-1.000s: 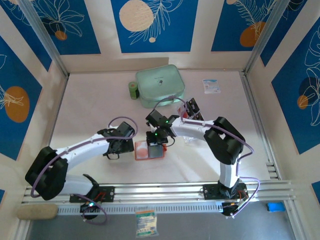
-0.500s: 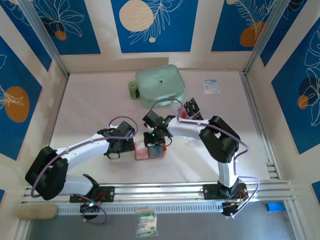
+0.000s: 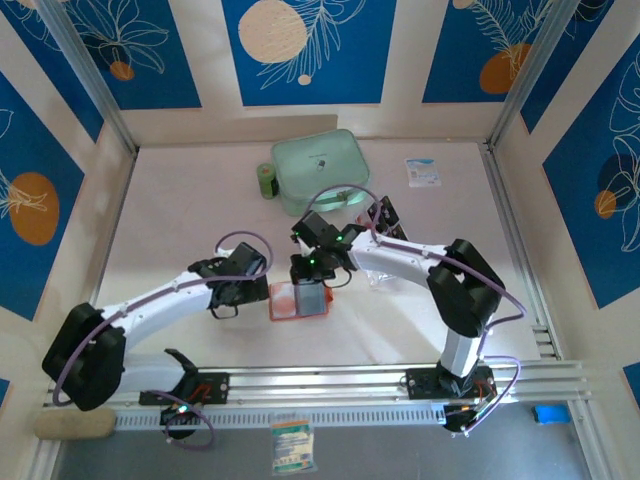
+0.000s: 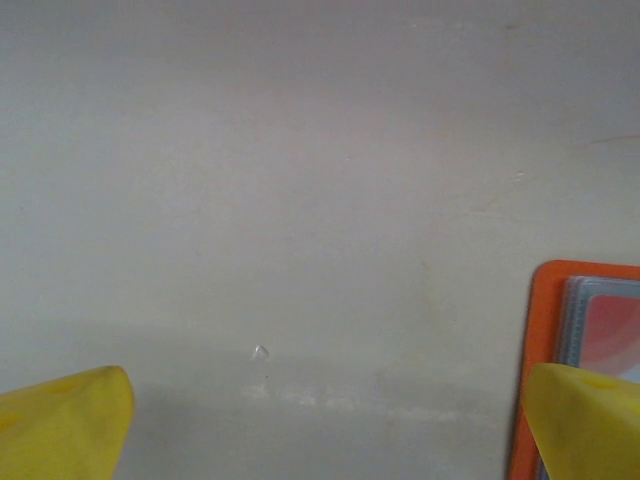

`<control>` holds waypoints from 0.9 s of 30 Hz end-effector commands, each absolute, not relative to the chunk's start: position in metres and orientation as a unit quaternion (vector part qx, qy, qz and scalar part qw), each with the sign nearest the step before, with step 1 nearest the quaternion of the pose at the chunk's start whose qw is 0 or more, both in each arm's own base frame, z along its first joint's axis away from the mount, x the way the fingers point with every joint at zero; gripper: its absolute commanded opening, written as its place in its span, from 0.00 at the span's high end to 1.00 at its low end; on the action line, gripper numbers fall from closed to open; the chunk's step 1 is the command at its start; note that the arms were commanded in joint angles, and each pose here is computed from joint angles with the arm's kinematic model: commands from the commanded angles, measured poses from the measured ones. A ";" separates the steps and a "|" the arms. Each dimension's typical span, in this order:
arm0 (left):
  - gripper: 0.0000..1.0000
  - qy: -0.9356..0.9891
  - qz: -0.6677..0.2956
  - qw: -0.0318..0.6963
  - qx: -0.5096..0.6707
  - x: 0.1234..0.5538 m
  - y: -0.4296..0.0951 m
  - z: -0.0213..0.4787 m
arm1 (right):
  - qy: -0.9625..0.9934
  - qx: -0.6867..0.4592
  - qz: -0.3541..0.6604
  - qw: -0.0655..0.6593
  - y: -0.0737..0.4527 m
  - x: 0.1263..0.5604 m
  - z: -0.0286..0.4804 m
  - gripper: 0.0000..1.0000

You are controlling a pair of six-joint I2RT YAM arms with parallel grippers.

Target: Put the credit cards into the card holder

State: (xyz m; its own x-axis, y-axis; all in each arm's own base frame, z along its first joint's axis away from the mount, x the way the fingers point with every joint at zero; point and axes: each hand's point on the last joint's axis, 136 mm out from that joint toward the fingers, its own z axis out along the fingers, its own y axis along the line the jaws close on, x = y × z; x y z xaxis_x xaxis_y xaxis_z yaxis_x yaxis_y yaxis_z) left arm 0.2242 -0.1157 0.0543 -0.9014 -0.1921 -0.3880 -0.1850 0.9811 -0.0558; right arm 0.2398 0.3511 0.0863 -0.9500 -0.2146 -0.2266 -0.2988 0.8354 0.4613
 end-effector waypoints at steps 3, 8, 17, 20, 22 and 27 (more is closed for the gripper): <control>0.00 0.972 -0.018 0.214 -0.100 0.219 -0.108 0.060 | 0.959 -0.133 0.234 0.090 0.328 0.236 0.100 0.92; 0.00 0.968 -0.031 0.226 -0.099 0.220 -0.109 0.069 | 0.960 -0.127 0.226 0.102 0.313 0.239 0.112 0.87; 0.00 0.970 -0.062 0.219 -0.081 0.221 -0.123 0.065 | 0.966 -0.100 0.205 0.123 0.278 0.237 0.115 0.76; 0.00 0.971 -0.070 0.215 -0.074 0.222 -0.129 0.063 | 0.968 -0.088 0.203 0.120 0.268 0.231 0.107 0.67; 0.00 0.972 -0.075 0.214 -0.069 0.224 -0.132 0.061 | 0.969 -0.082 0.201 0.116 0.263 0.227 0.099 0.63; 0.00 0.971 -0.090 0.215 -0.058 0.230 -0.142 0.060 | 0.971 -0.074 0.200 0.104 0.260 0.215 0.082 0.62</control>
State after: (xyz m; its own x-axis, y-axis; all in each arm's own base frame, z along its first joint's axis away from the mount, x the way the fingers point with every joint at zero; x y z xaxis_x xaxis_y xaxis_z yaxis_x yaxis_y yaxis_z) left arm 0.2264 -0.1363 0.0621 -0.8972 -0.1651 -0.4096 -0.0988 0.9790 -0.1782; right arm 0.2184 0.2584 0.0808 -0.9677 -0.1216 -0.2210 -0.1959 0.9142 0.3547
